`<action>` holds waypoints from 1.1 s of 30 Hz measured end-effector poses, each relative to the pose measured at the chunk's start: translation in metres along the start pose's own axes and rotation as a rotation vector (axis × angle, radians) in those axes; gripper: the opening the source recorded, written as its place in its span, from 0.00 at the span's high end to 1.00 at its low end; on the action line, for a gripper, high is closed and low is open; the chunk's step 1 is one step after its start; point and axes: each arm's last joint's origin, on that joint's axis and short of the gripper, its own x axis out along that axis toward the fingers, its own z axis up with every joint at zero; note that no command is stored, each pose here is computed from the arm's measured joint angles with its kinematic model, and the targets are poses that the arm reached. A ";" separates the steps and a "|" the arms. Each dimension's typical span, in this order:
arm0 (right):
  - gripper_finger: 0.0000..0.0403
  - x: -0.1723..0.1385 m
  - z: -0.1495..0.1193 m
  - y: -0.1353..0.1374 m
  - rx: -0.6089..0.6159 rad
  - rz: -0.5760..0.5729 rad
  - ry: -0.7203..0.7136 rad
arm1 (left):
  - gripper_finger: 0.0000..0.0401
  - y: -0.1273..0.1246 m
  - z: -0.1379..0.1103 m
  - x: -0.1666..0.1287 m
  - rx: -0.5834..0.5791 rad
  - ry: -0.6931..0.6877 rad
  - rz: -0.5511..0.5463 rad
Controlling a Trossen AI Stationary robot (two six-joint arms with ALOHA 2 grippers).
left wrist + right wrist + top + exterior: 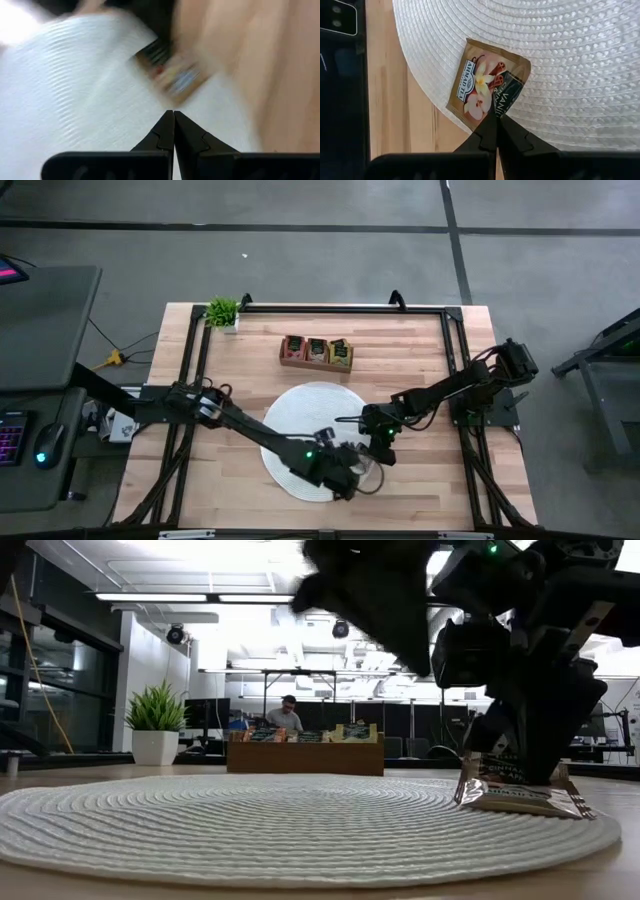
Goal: Pick & Place Tea
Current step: Put the brown tea bag into the middle section of the wooden organizer
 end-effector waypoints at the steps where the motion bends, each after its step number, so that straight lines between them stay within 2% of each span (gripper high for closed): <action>1: 1.00 0.000 0.000 0.000 -0.001 0.000 0.001 | 1.00 0.003 -0.004 -0.006 0.032 0.020 0.043; 4: 1.00 0.000 -0.001 0.000 -0.006 -0.004 0.008 | 1.00 0.007 -0.010 -0.017 0.034 0.040 0.138; 7: 1.00 0.000 -0.002 -0.001 -0.010 -0.013 0.024 | 1.00 0.016 -0.024 -0.043 0.020 0.073 0.269; 9: 1.00 -0.001 -0.003 -0.002 -0.011 -0.018 0.031 | 1.00 0.017 -0.027 -0.044 -0.032 0.045 0.263; 12: 1.00 -0.002 -0.003 -0.001 -0.019 -0.020 0.030 | 1.00 0.020 -0.048 -0.046 -0.012 0.056 0.297; 15: 1.00 -0.006 -0.004 0.001 -0.029 -0.022 0.028 | 1.00 0.026 -0.046 -0.046 -0.083 -0.022 0.204; 17: 1.00 -0.009 -0.004 0.002 -0.029 -0.024 0.027 | 1.00 0.041 -0.056 -0.054 -0.060 -0.038 0.197; 19: 1.00 -0.014 -0.004 0.004 -0.032 -0.023 0.020 | 1.00 0.048 -0.054 -0.047 -0.109 -0.120 0.110; 22: 1.00 -0.021 -0.002 0.006 -0.033 -0.015 -0.003 | 1.00 0.075 -0.077 -0.047 -0.083 -0.143 0.095; 24: 1.00 -0.030 0.000 0.007 -0.031 -0.013 -0.024 | 1.00 0.089 -0.079 -0.050 -0.161 -0.243 0.024; 29: 1.00 -0.065 0.020 0.016 -0.061 -0.061 -0.075 | 1.00 0.138 -0.124 -0.056 -0.249 -0.416 -0.025; 33: 1.00 -0.105 0.052 0.023 -0.143 -0.153 -0.071 | 1.00 0.173 -0.156 -0.065 -0.337 -0.595 -0.056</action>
